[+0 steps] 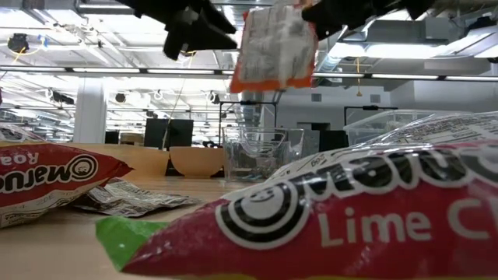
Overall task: Pick & Place Food Item
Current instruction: Put the orange noodle pack into the transparent container
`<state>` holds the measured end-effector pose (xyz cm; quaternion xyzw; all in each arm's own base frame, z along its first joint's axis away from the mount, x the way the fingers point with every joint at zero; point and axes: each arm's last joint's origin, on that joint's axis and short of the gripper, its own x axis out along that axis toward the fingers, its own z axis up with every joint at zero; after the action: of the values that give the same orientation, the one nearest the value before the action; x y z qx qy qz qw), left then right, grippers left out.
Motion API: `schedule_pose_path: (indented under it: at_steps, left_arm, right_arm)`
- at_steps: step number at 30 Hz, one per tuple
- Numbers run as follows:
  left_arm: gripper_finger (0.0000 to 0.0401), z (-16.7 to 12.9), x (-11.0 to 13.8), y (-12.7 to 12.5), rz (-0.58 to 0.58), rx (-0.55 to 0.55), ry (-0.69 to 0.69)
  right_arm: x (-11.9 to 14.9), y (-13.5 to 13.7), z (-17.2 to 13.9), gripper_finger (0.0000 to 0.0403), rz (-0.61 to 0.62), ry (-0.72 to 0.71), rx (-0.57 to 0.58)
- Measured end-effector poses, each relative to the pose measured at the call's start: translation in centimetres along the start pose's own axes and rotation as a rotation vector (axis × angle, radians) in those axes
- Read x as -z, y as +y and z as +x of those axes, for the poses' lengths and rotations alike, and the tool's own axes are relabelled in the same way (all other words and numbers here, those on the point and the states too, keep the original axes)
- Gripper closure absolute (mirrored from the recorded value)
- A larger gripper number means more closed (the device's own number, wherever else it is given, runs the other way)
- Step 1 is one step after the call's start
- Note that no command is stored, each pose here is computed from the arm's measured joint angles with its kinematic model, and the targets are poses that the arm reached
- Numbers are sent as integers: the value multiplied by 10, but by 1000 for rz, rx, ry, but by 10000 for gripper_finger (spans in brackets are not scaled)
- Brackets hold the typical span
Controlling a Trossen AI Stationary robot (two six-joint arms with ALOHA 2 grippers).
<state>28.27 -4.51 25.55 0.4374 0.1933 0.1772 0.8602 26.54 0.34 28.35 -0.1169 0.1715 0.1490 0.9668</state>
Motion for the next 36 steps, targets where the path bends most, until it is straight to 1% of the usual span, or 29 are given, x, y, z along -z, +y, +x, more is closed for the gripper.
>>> schedule_pose_path:
  at_steps: [2,3,6,9,12,15,20,24,26,27,30,31,36]
  left_arm:
    - [168,-3,3,4,2,-46,67]
    - [165,-5,4,6,-8,-65,94]
    - [161,-12,8,13,-42,-90,147]
    - [164,-20,12,19,-72,-80,164]
    - [173,-26,14,25,-110,-77,170]
    - [182,-32,16,30,-154,-82,167]
    - [197,-34,17,33,-178,-80,170]
    - [205,-34,17,32,-176,-78,172]
    - [208,-34,17,32,-176,-78,172]
    - [209,-34,17,32,-177,-79,172]
    - [213,-34,17,32,-177,-79,172]
    - [214,-34,17,32,-177,-79,172]
    - [214,-34,17,32,-177,-79,172]
  right_arm:
    - [-3,0,-5,399,-4,7,46]
    - [-1,1,-9,399,3,36,58]
    - [-2,4,-21,399,7,66,91]
    - [-3,9,-34,399,26,95,110]
    - [-2,15,-43,399,33,142,151]
    - [-4,20,-49,399,35,160,187]
    - [-7,28,-54,399,22,154,199]
    - [-7,30,-53,399,10,164,237]
    - [-7,28,-55,399,9,180,312]
    - [-7,25,-58,399,17,192,376]
    - [-6,14,-73,399,78,214,632]
    - [-5,11,-79,399,102,209,701]
    - [5,-7,-106,399,208,149,917]
